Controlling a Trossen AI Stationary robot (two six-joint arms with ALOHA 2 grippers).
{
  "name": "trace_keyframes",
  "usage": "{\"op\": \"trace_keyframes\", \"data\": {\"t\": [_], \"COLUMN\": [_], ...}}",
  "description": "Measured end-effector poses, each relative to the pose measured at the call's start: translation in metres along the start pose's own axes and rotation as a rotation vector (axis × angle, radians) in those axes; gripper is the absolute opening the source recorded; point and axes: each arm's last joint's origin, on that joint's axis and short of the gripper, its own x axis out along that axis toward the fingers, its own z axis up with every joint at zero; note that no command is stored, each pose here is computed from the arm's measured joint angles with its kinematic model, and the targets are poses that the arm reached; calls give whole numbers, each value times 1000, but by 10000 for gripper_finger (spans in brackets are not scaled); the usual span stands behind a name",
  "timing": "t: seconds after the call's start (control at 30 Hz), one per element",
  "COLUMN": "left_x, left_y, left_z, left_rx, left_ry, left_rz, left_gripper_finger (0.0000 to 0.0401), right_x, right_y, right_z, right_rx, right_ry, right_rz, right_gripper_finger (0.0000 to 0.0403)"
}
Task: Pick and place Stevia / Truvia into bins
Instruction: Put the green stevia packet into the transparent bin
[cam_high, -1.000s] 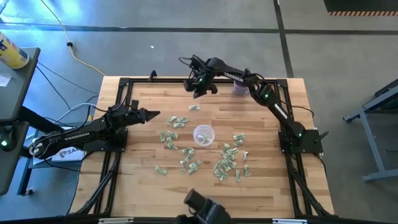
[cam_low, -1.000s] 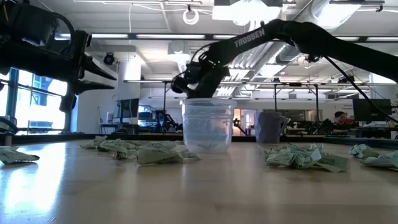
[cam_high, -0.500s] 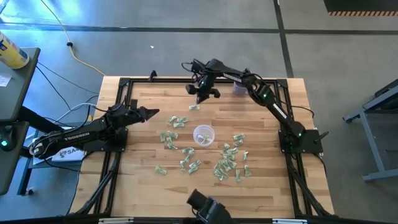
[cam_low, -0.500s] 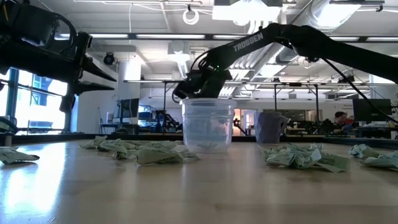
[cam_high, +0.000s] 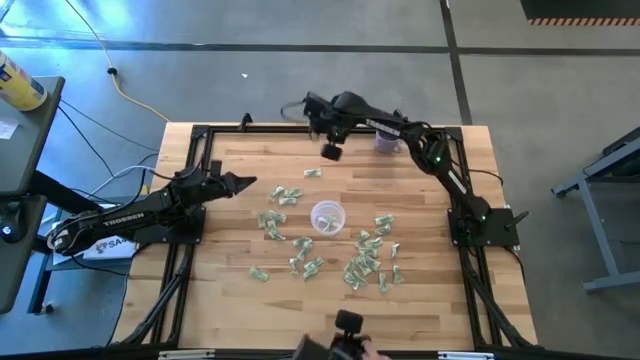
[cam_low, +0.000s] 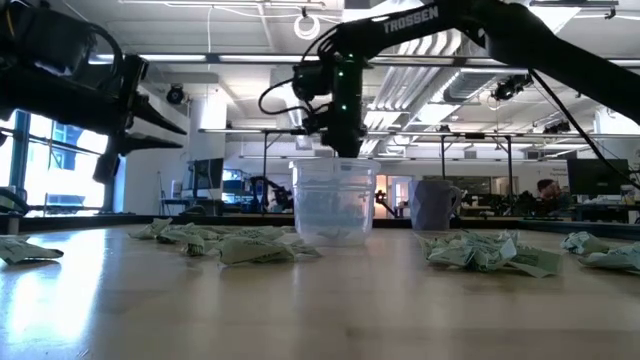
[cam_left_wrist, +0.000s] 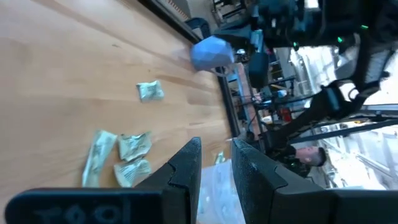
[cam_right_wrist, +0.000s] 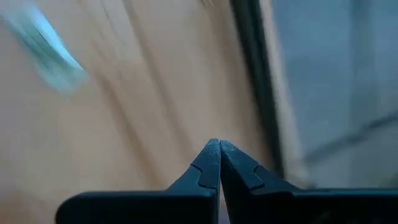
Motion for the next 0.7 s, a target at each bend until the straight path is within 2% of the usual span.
{"op": "trace_keyframes", "data": {"t": [0.03,0.1,0.17,0.23,0.37,0.47,0.57,0.7], "left_x": [0,0,0,0,0,0,0,0], "left_y": [1,2,4,4,4,5,4,3], "left_z": [0,-1,-1,-2,-2,-2,-2,-3], "left_rx": [0,0,-1,-1,-1,-1,7,106], "left_ry": [3,9,13,16,16,15,29,68], "left_rz": [8,24,39,47,47,48,41,10], "left_gripper_finger": [124,124,124,124,124,124,124,115], "right_x": [-2,-5,-6,-7,-1,0,-8,-37], "right_y": [5,13,21,26,28,23,24,33], "right_z": [0,1,1,0,1,8,13,10], "right_rx": [-93,-249,-275,-184,166,356,414,359], "right_ry": [23,36,12,17,24,-36,-88,-140], "right_rz": [-42,-55,35,111,325,386,378,309], "right_gripper_finger": [0,0,0,0,0,0,0,0]}}
